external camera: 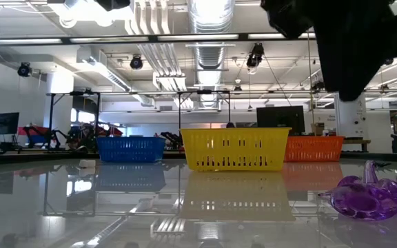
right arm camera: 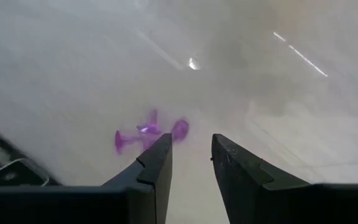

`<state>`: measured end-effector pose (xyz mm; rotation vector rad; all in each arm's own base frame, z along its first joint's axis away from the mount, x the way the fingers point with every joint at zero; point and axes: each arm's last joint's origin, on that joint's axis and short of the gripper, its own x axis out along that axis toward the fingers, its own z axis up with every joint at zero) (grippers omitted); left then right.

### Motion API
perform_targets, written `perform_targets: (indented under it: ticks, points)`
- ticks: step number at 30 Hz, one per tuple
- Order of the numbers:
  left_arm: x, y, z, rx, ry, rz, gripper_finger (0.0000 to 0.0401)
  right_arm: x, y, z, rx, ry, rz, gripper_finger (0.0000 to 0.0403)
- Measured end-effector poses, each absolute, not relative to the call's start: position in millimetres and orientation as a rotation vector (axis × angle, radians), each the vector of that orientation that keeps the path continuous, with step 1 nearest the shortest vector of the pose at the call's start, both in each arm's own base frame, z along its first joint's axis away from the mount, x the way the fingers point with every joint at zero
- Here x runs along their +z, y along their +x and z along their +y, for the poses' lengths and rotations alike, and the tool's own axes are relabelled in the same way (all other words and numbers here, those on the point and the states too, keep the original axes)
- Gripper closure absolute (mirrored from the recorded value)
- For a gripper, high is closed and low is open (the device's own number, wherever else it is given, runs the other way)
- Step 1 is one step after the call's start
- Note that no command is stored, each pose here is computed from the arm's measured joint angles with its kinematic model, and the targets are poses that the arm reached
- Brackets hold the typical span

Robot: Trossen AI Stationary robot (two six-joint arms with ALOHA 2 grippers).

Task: Sort Halloween decoration
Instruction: Put the purple witch hat toy into the blue bin

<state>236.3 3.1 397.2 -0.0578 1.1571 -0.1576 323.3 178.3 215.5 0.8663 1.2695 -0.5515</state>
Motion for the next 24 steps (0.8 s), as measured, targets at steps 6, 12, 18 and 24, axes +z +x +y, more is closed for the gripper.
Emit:
perform_targets:
  ticks: [6, 12, 18, 24]
  points:
    - [397, 236, 3, -0.154, -0.064, 1.162, 0.0273, 201, 328, 183, -0.542, 0.833, 1.298, 0.0296]
    - [397, 236, 3, -0.149, -0.072, 1.163, 0.0273, 196, 330, 187, -0.545, 0.846, 1.294, 0.031]
    - [397, 236, 3, -0.147, -0.076, 1.163, 0.0273, 185, 332, 192, -0.566, 0.855, 1.3, 0.0298]
    - [397, 236, 3, -0.146, -0.076, 1.162, 0.0273, 179, 336, 197, -0.536, 0.875, 1.301, 0.0276]
